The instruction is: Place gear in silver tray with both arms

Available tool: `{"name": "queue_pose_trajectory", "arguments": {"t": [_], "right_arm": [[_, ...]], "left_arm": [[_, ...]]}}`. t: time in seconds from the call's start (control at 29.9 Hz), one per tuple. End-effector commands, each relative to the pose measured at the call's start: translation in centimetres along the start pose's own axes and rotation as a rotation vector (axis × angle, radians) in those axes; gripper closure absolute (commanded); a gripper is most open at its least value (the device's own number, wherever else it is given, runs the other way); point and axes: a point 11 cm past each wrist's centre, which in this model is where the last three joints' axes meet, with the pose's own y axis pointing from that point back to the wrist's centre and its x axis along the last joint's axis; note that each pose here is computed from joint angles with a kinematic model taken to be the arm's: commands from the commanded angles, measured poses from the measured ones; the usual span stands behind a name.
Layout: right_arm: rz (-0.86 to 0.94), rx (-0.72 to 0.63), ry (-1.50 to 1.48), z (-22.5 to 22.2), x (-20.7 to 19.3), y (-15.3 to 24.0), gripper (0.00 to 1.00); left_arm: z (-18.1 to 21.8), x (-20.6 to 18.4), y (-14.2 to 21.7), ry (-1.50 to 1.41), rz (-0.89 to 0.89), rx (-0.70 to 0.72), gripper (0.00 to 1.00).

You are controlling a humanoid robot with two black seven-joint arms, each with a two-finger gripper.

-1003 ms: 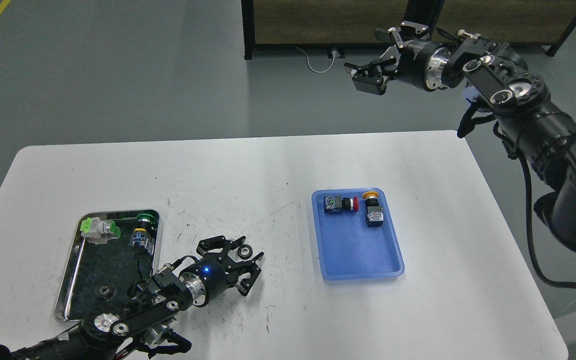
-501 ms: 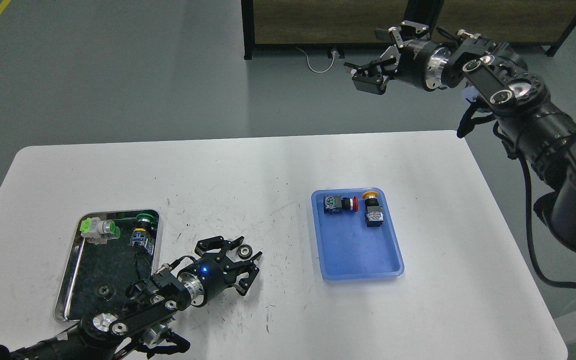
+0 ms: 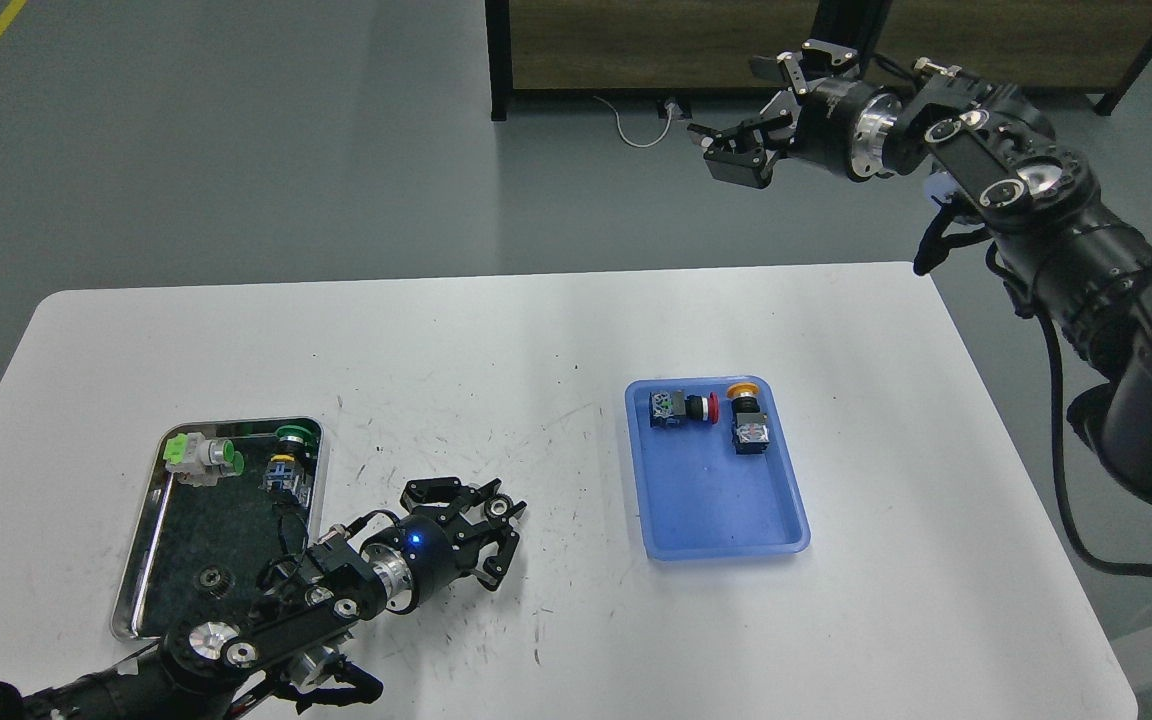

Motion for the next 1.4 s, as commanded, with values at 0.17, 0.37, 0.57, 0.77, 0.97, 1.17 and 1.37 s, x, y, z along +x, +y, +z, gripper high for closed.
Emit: {"name": "queue_pose_trajectory", "arguments": {"t": [0.17, 0.37, 0.57, 0.77, 0.97, 1.17, 1.37], "right_arm": [[0.006, 0.005, 0.004, -0.3, 0.2, 0.0, 0.02], [0.014, 0.010, 0.006, -0.5, 0.1, -0.2, 0.02], [0.024, 0.009, 0.008, -0.6, 0.3, -0.2, 0.02], [0.033, 0.023, 0.019, -1.5, -0.7, -1.2, 0.02], [0.032, 0.025, 0.019, -1.6, -0.9, -1.5, 0.02], [0.021, 0.032, 0.023, -2.2, -1.5, -1.9, 0.02], [0.014, 0.030, 0.028, -2.3, -1.9, -2.2, 0.02]], "left_arm": [[1.1, 4.4, 1.4, 0.025, 0.057, -0.011, 0.80], [2.2, 11.6, 5.9, 0.054, 0.142, -0.028, 0.80], [2.3, 18.5, 12.9, 0.055, 0.252, -0.018, 0.80], [-1.9, 20.6, 17.4, 0.100, 0.325, 0.073, 0.80], [-6.0, 18.6, 18.7, 0.144, 0.326, 0.128, 0.80], [-7.9, 16.4, 18.5, 0.181, 0.314, 0.141, 0.79], [-8.2, 14.6, 17.0, 0.210, 0.293, 0.133, 0.78]]}}
